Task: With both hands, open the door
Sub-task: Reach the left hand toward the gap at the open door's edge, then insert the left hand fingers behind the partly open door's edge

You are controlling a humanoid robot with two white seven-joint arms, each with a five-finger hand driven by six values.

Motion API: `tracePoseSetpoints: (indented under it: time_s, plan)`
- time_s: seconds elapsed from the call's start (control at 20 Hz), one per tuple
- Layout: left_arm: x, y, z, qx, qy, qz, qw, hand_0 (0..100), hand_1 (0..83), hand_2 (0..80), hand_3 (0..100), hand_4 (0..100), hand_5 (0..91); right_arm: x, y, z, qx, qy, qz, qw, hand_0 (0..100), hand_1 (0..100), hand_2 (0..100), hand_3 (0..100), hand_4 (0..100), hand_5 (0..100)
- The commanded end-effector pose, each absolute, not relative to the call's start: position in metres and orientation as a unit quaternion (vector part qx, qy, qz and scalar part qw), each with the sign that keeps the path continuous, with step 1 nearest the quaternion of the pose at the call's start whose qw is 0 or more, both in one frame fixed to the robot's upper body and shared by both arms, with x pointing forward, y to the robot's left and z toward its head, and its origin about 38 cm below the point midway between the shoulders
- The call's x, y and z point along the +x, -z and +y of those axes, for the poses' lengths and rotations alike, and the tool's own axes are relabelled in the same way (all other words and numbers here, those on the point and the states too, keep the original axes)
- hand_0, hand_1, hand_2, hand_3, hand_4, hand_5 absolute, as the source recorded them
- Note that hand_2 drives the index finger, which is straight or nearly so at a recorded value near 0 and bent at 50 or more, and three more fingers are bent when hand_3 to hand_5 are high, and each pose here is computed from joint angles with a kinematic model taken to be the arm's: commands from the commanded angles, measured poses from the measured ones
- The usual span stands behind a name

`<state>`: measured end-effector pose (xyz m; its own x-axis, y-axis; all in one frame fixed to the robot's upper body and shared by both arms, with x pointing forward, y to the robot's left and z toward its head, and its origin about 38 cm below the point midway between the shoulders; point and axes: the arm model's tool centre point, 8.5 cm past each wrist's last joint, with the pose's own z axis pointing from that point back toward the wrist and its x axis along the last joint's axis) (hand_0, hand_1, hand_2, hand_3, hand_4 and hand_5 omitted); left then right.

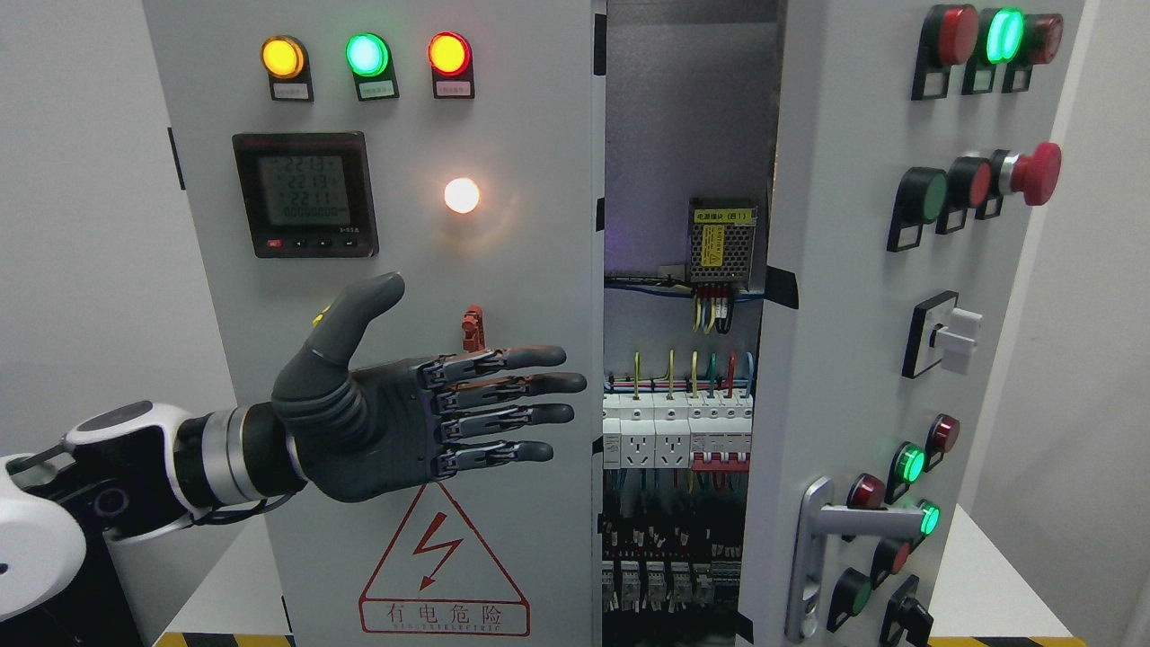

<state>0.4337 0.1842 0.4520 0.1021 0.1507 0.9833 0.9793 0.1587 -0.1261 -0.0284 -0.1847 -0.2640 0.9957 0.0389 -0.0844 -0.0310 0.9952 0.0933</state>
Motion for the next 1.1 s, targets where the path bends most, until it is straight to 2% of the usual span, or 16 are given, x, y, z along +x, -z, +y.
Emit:
tracePoseSetpoints:
  time_s: [0.0,0.4,1.05]
  plan:
    - [0.431,-0.484,0.099,-0.574,0.415,-0.525,0.472,0,0.0,0.0,0,0,0.0,-0.029,0.264,-0.186,0.046,-0.017,0.043,0.998,38,0,0,0,0,0]
    - [0.437,-0.483,0.026,-0.588,0.443,-0.492,0.465,0,0.0,0.0,0,0,0.0,-0.029,0.264,-0.185,0.046,-0.018,0.043,0.998,38,0,0,0,0,0]
    - [0.439,-0.474,-0.015,-0.576,0.438,-0.495,0.481,0,0.0,0.0,0,0,0.0,-0.029,0.264,-0.186,0.045,-0.017,0.043,0.998,38,0,0,0,0,0]
